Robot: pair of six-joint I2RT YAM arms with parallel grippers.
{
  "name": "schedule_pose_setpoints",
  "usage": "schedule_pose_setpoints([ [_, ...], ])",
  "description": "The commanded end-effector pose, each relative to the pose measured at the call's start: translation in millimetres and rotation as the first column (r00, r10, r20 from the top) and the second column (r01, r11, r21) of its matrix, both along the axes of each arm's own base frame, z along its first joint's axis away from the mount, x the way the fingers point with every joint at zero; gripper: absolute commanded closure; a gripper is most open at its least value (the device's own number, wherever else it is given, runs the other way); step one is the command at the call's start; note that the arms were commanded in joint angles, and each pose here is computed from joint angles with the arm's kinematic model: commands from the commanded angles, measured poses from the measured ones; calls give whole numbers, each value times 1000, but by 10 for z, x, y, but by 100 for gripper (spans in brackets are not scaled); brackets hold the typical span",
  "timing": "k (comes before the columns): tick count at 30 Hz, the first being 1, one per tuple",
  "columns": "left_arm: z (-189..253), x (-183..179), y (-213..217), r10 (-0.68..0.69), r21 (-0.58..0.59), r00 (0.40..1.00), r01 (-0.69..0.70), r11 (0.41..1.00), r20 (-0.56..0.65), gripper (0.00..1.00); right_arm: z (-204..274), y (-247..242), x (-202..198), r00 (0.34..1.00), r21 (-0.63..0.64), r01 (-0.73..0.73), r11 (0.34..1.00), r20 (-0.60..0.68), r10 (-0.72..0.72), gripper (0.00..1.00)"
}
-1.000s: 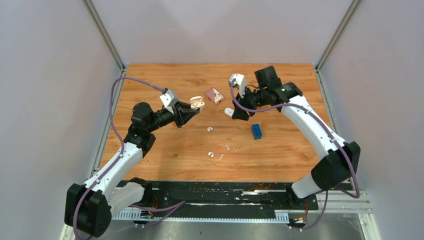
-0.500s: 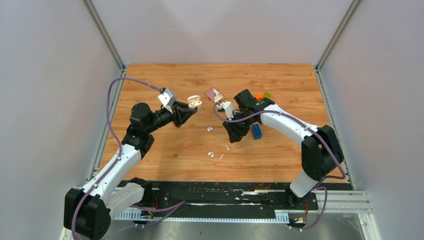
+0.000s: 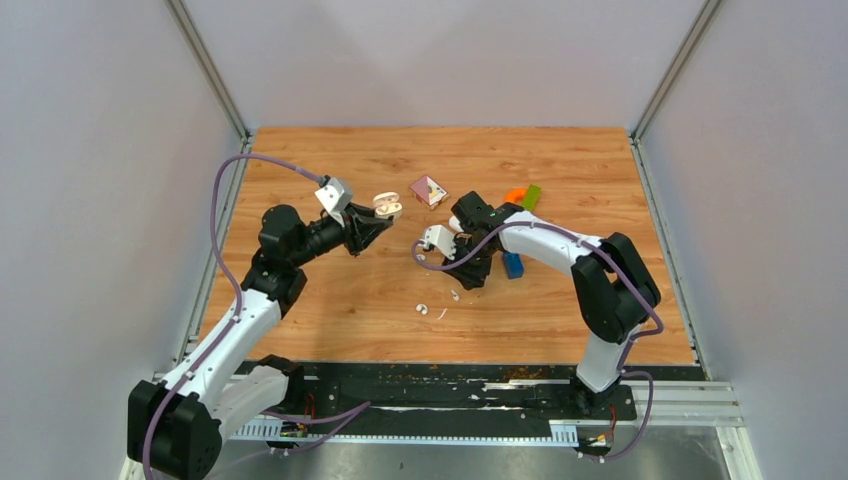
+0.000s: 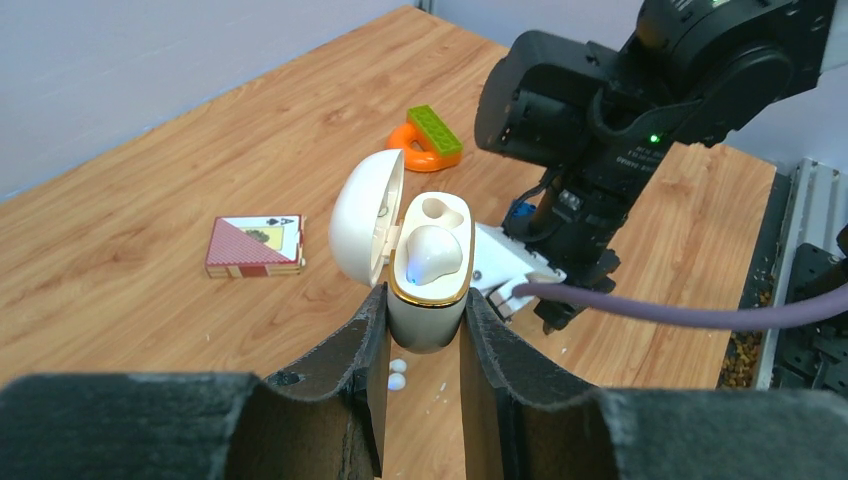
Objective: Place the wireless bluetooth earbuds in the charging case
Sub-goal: Adjust the earbud at the center of the board.
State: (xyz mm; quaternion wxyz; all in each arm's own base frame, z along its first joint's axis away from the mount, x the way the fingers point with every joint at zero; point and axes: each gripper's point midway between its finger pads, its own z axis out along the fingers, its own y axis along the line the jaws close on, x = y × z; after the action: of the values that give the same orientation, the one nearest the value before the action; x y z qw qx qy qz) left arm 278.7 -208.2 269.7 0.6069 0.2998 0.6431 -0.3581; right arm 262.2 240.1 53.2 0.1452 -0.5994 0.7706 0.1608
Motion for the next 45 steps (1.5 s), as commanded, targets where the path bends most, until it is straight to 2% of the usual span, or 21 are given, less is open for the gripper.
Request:
schedule_pose_setpoints([
  [1,344,-10,43,15,-21,996,-13,1000,90,100,-219,-47,141,977,-95,-184,978,89,193,60],
  [7,309,-54,57,9,-12,997,-8,1000,72,100,-270,75,264,974,-92,-202,975,85,210,61],
  [12,314,-52,58,8,-3,997,-7,1000,71,100,-124,280,361,976,-29,-197,980,89,199,61],
  [18,296,-37,54,8,-2,998,-8,1000,65,100,40,544,281,973,33,-222,975,81,218,61],
  [22,289,-28,48,8,-5,998,-8,1000,60,100,-24,622,194,969,39,-245,969,49,243,61],
  [28,308,-23,50,9,-6,998,-9,1000,64,100,-208,560,107,962,-1,-274,962,-20,274,61],
  [45,301,-22,44,9,-17,998,-8,1000,60,100,-286,174,12,966,-98,-259,961,-34,257,61],
])
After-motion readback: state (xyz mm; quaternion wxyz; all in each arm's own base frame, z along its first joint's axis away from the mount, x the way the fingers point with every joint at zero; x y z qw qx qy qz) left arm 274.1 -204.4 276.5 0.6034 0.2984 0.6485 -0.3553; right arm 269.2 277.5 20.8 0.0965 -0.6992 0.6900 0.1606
